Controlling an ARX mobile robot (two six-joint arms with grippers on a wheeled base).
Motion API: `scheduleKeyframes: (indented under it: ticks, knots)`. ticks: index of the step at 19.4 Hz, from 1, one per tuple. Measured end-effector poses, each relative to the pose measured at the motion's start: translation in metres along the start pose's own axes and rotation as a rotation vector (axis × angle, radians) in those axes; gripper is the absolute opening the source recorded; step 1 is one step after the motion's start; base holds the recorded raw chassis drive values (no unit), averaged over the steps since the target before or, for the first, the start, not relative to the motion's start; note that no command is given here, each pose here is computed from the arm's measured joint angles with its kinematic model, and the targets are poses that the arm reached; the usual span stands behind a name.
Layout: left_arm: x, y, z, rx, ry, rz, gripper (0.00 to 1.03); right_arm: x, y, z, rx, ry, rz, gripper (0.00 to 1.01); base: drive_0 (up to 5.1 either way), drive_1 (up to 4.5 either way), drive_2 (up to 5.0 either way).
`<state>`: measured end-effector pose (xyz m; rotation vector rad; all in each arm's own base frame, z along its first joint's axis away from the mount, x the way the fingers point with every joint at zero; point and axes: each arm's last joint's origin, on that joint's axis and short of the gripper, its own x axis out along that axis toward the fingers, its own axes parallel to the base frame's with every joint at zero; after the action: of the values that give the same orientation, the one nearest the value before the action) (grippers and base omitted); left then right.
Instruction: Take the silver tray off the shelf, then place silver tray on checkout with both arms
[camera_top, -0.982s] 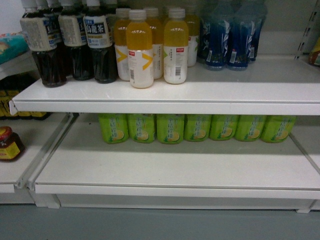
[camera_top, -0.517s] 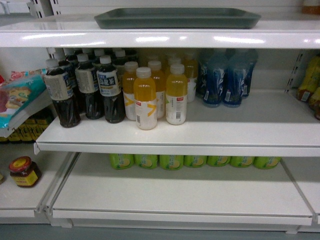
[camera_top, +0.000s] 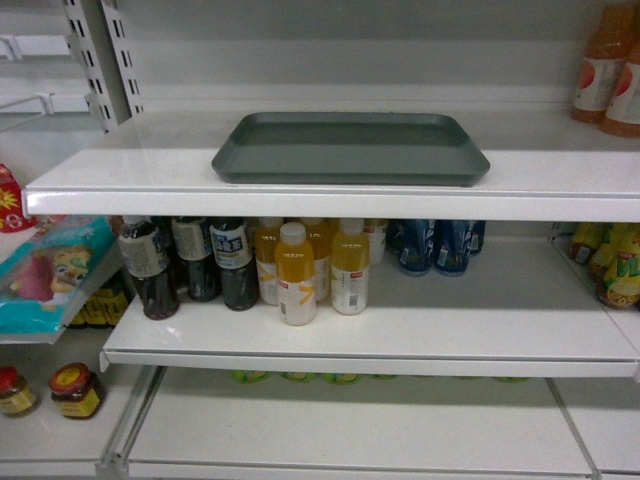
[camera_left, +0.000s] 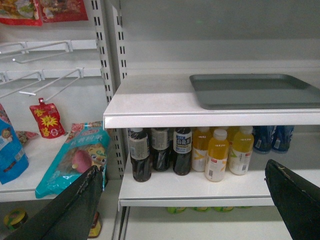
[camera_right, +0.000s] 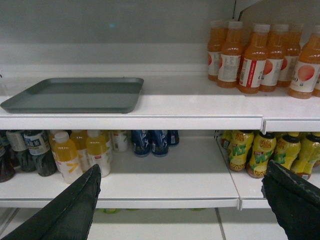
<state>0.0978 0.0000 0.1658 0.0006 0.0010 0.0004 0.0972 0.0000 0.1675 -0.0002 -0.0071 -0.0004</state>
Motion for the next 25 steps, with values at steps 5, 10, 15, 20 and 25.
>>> scheduleKeyframes:
  ticks: [5,10,15,20,25]
  knots:
    - [0.0,0.0,-0.0003,0.0,0.003,0.0,0.98,0.0,0.0,-0.0002,0.0,0.002,0.0,0.98,0.0,0.0,0.0]
    - [0.0,0.0,-0.0003,0.0,0.003,0.0,0.98,0.0,0.0,-0.0001,0.0,0.001,0.0,0.98,0.0,0.0,0.0]
    - [0.0,0.0,-0.0003,0.0,0.003,0.0,0.98,0.0,0.0,-0.0001,0.0,0.002,0.0,0.98,0.0,0.0,0.0]
    - [0.0,0.0,-0.0003,0.0,0.003,0.0,0.98,0.0,0.0,0.0,0.0,0.0,0.0,0.98,0.0,3.47,-3.4]
    - [0.0,0.0,0.0,0.0,0.0,0.0,0.98,0.0,0.0,0.0,0.0,0.0,0.0,0.98,0.1,4.42,-4.2]
